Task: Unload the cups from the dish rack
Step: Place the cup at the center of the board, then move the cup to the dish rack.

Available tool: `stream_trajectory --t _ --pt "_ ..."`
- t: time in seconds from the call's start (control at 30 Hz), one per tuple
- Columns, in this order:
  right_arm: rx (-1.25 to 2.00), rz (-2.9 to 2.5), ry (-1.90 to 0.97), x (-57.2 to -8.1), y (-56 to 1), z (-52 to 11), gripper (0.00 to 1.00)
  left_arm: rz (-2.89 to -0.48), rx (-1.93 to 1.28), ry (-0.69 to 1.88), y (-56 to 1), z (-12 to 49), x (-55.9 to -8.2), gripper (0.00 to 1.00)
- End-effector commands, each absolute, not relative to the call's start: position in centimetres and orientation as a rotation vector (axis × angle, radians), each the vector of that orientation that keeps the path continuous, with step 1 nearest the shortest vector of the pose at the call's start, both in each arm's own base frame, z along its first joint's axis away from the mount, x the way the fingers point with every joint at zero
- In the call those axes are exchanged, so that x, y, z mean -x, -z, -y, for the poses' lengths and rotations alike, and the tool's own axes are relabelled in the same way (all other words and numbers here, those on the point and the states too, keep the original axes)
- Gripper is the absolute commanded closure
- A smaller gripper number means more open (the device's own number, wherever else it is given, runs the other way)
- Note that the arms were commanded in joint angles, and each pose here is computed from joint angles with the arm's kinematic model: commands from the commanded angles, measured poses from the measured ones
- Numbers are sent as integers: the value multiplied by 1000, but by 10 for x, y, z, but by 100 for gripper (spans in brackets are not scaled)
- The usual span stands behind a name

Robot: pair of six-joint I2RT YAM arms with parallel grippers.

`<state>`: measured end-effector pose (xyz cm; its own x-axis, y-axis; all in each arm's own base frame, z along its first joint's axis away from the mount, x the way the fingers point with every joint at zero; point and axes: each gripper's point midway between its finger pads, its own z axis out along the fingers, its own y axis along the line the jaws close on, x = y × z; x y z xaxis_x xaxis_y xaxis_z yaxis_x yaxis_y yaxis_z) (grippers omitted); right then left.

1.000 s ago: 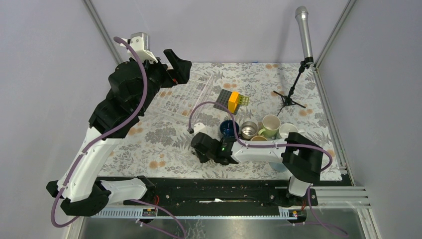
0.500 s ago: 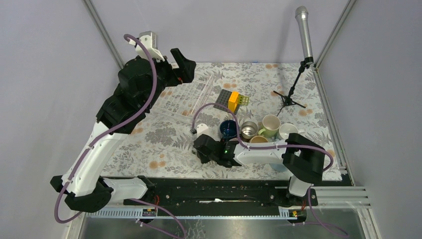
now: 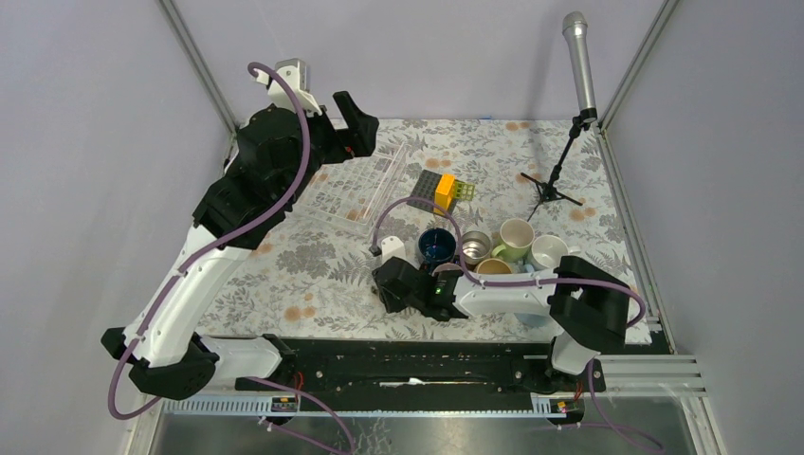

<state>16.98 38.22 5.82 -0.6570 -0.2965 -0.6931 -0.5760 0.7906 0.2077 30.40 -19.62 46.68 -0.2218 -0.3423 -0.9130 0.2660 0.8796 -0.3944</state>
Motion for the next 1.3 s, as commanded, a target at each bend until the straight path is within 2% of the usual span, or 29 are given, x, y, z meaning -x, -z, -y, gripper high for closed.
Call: stream_trajectory --t 0.0,0.07,0.4,0.83,0.97,1.03,1.27 --pt "594 -2249 -593 -177 -84 -387 65 -1662 76 598 -480 200 -306 1" --pt "596 -2247 -598 -176 -85 -389 57 -1663 76 598 -479 200 -306 1" --pt "582 -2268 -551 -177 -95 -381 46 -1658 75 599 -482 199 -305 1" --pt "583 -2240 -607 -172 -137 -376 24 -1645 111 575 -489 191 -306 1" --pt "584 -2218 -632 -170 -154 -374 14 -1642 149 524 -490 182 -310 1" --pt "586 -2208 -632 -171 -162 -372 1 -1649 168 478 -487 177 -315 1" --pt "575 -2173 -667 -172 -192 -363 0 -1681 296 273 -472 135 -343 1"
